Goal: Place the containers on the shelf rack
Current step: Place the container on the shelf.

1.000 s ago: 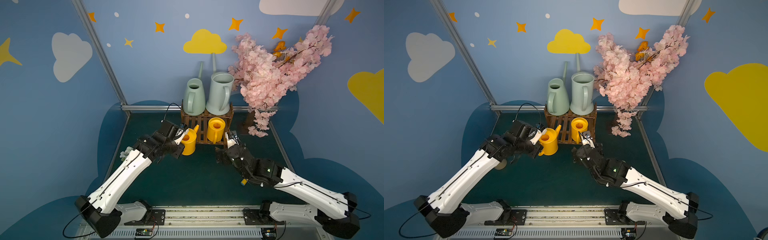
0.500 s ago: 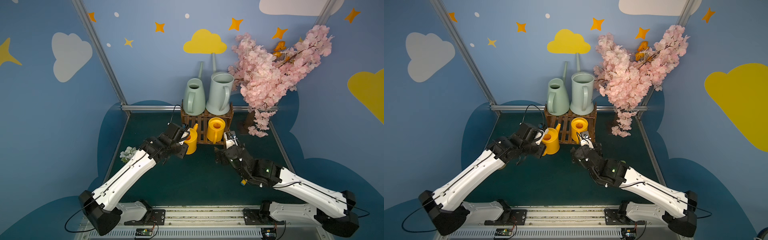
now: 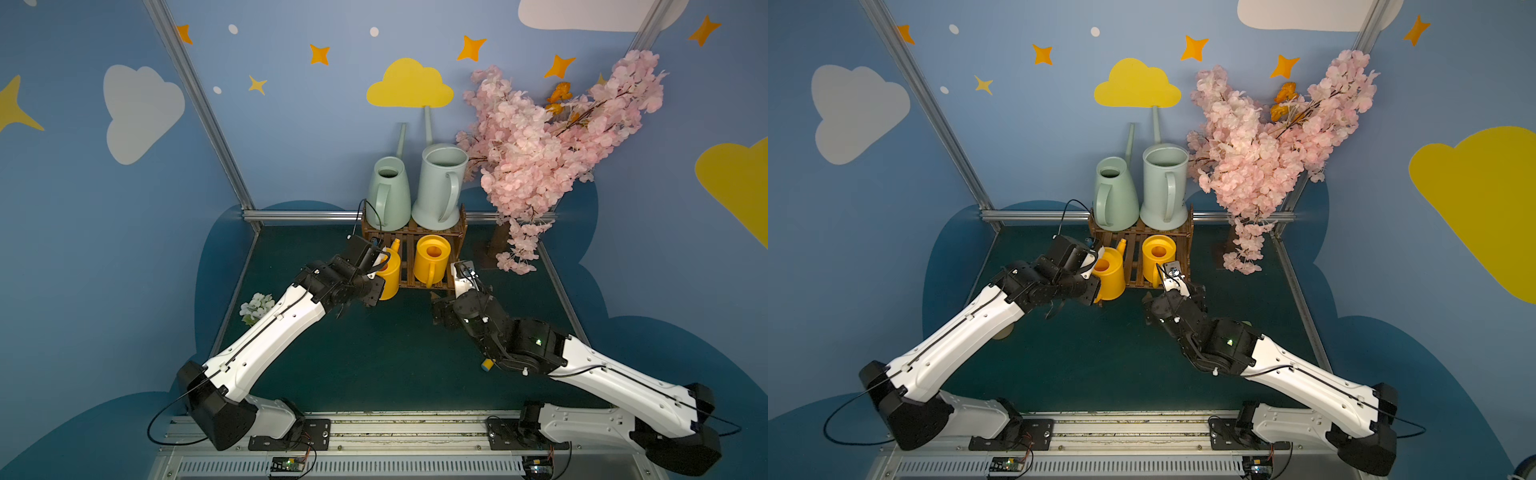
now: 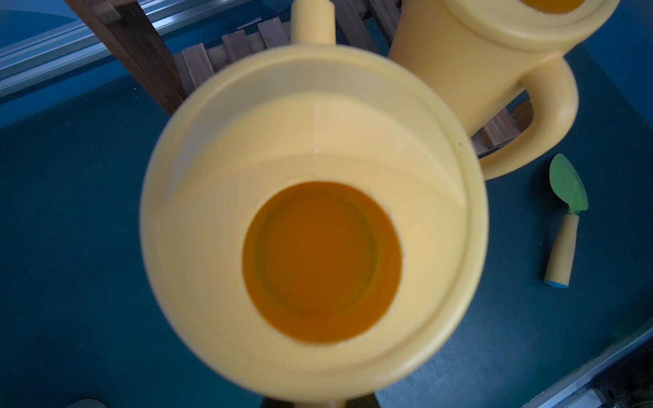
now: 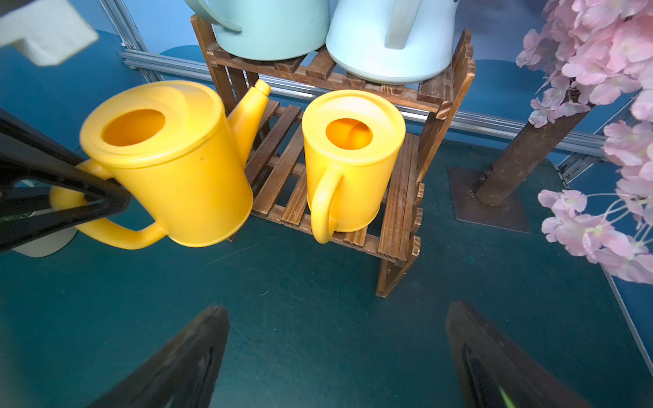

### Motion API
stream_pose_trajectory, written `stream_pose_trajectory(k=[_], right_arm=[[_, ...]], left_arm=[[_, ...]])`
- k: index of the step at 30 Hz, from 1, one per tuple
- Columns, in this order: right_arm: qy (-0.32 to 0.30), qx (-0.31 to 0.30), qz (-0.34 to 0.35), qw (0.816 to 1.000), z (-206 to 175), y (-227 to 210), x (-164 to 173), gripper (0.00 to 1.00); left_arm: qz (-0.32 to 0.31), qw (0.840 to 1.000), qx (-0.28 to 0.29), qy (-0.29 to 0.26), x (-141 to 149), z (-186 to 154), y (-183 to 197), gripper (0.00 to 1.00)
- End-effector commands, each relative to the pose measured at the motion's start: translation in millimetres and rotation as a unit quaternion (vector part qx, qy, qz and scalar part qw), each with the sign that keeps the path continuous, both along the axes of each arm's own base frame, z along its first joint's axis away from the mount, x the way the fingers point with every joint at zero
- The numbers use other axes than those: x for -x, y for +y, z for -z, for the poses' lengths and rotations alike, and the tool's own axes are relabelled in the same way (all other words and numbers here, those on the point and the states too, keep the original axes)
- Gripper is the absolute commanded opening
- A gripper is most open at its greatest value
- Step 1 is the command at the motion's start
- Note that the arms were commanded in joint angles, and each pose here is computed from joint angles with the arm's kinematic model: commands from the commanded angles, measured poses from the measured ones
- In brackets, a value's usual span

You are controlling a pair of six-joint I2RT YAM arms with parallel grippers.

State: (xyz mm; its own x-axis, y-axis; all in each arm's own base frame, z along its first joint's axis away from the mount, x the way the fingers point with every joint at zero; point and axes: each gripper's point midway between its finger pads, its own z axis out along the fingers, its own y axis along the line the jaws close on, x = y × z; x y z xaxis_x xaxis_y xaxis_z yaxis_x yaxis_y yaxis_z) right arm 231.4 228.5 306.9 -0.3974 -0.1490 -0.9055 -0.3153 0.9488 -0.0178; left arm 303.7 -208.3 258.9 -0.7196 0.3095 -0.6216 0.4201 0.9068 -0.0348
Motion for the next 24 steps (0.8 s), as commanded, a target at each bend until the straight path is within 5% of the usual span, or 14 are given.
stream_pose_trajectory(k=[1,24], right_arm=[[-0.015,-0.013,0.004,1.000,-11,-3,0,0.97],[-0.016,-0.014,0.010,1.000,-5,-14,2,0.97]], left_arm=[[-0.008,1.000,0.016,-0.020,-10,-13,-8,0.02],[-0.055,0.998,-0.004,-0.015,-47,4,-18,0.03]])
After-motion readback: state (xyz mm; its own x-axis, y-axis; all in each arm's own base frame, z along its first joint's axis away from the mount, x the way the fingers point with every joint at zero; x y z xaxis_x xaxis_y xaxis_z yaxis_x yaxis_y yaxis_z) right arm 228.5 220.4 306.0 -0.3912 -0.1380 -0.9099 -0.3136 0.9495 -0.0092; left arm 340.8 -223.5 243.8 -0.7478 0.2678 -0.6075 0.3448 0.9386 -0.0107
